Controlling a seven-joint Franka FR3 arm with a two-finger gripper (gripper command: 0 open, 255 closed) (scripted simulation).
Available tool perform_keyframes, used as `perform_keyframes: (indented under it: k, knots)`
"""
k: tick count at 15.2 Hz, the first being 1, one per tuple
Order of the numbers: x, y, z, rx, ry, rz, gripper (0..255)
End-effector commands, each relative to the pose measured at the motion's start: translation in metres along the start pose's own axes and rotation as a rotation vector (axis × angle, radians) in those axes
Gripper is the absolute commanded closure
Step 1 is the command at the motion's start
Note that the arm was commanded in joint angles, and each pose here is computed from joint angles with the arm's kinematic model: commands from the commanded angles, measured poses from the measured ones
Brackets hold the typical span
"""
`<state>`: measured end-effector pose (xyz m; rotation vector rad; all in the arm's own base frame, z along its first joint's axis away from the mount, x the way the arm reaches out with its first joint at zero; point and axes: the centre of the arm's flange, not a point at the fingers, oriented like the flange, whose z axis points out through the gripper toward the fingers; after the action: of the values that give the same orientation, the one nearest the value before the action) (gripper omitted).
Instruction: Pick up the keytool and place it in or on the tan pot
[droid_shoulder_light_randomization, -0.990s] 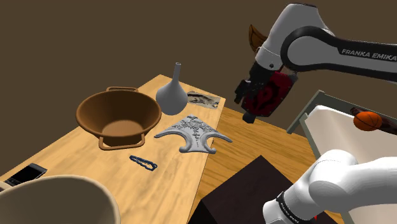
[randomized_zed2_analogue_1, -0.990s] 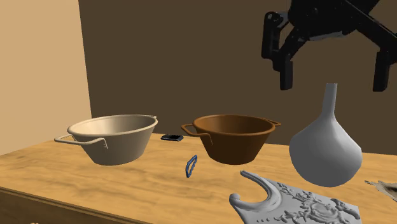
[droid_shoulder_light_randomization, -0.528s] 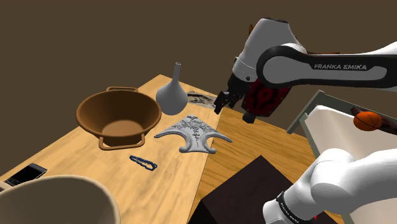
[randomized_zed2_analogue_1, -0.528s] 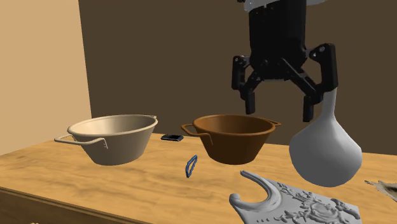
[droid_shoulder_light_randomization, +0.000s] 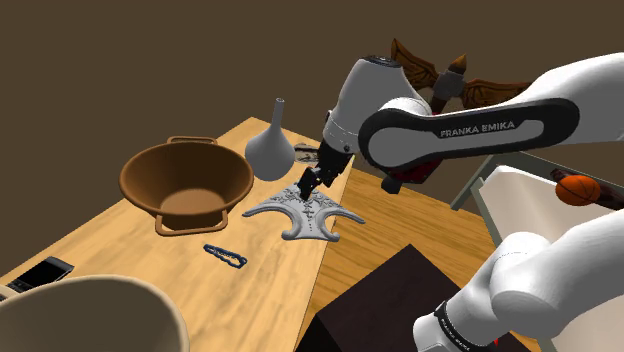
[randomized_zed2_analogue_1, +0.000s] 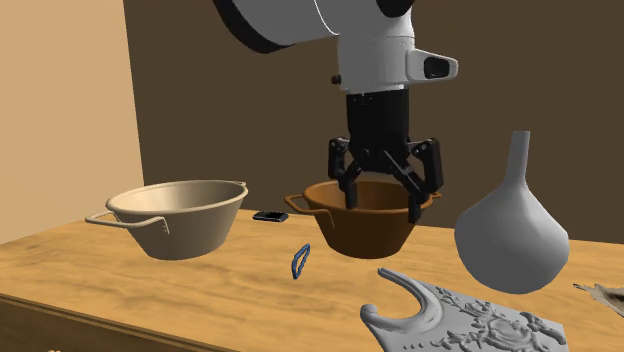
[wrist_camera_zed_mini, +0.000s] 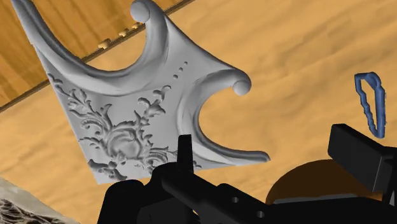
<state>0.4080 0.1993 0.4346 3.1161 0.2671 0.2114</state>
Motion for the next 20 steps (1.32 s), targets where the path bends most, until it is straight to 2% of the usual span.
perform_keyframes:
  k: [1,18,20]
  knots:
    - [0.004,-0.02,0.015,0.007,0.004,-0.026,0]
    - [0.034,-0.196,0.139,0.056,0.027,-0.243,0]
    - [0.034,-0.201,0.148,0.057,0.028,-0.25,0]
